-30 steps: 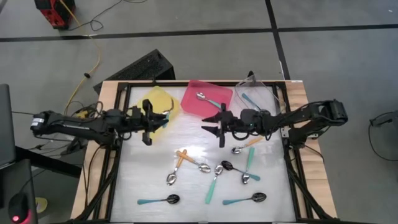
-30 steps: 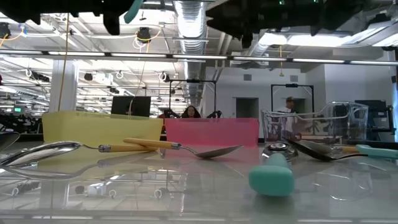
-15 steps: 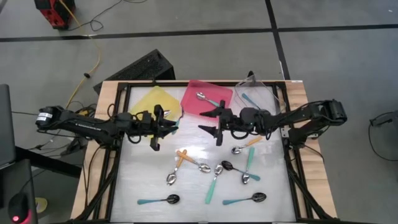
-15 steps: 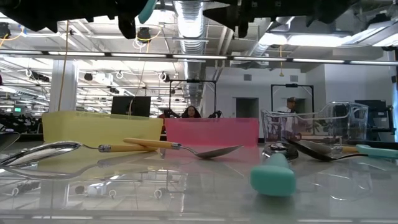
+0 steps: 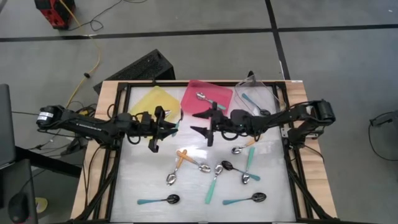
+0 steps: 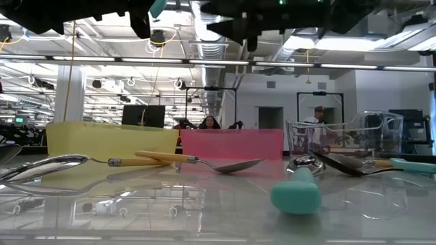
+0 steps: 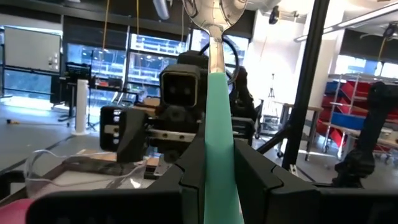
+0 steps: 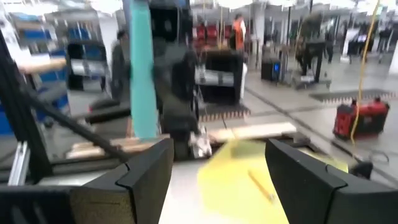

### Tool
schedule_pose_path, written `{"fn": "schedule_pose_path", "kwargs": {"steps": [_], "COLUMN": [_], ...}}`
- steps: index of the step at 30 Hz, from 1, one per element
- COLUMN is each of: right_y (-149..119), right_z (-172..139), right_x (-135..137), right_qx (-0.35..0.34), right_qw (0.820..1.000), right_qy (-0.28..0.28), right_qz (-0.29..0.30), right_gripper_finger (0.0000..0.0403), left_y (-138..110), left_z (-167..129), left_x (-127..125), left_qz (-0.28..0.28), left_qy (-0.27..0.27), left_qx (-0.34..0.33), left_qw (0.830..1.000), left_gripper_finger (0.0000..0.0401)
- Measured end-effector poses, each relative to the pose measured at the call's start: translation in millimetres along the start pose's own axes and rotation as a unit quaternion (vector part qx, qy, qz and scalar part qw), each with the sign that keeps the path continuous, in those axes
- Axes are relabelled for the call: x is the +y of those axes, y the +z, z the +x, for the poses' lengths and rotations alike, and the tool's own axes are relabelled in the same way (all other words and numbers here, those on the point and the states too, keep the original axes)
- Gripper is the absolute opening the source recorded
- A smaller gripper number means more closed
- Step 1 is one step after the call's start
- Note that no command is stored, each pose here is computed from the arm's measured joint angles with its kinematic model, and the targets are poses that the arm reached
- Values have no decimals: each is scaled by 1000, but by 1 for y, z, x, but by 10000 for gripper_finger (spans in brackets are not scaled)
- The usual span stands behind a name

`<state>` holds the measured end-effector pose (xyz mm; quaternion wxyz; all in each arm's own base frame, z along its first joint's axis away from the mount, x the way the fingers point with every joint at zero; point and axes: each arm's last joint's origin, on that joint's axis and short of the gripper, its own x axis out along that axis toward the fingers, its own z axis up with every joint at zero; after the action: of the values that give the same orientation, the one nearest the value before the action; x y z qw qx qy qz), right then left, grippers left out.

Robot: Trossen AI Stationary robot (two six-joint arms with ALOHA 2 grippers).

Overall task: Sort silverware by color (type)
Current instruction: Put the green spoon into the red bin

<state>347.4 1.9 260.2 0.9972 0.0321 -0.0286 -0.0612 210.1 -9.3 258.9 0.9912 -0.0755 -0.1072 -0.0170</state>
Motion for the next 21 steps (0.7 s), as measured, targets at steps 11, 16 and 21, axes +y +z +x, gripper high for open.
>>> {"fn": "schedule_pose_path", "kwargs": {"steps": [11,16,21], "right_y": [-33,-41,-42], "right_z": [-22,-34,-40], "right_x": [24,55,73], "right_qx": [254,307,311], "right_qw": [954,928,926], "right_qy": [103,154,162], "right_qz": [120,143,140], "right_gripper_finger": [282,282,282], "left_y": [9,13,14], "left_z": [-11,-15,-15], "left_x": [-3,-3,-3], "left_qz": [-7,1,2], "left_qy": [1,5,9], "left_qx": [10,4,3], "left_qw": [1000,1000,1000], "left_gripper_finger": [41,41,41]}}
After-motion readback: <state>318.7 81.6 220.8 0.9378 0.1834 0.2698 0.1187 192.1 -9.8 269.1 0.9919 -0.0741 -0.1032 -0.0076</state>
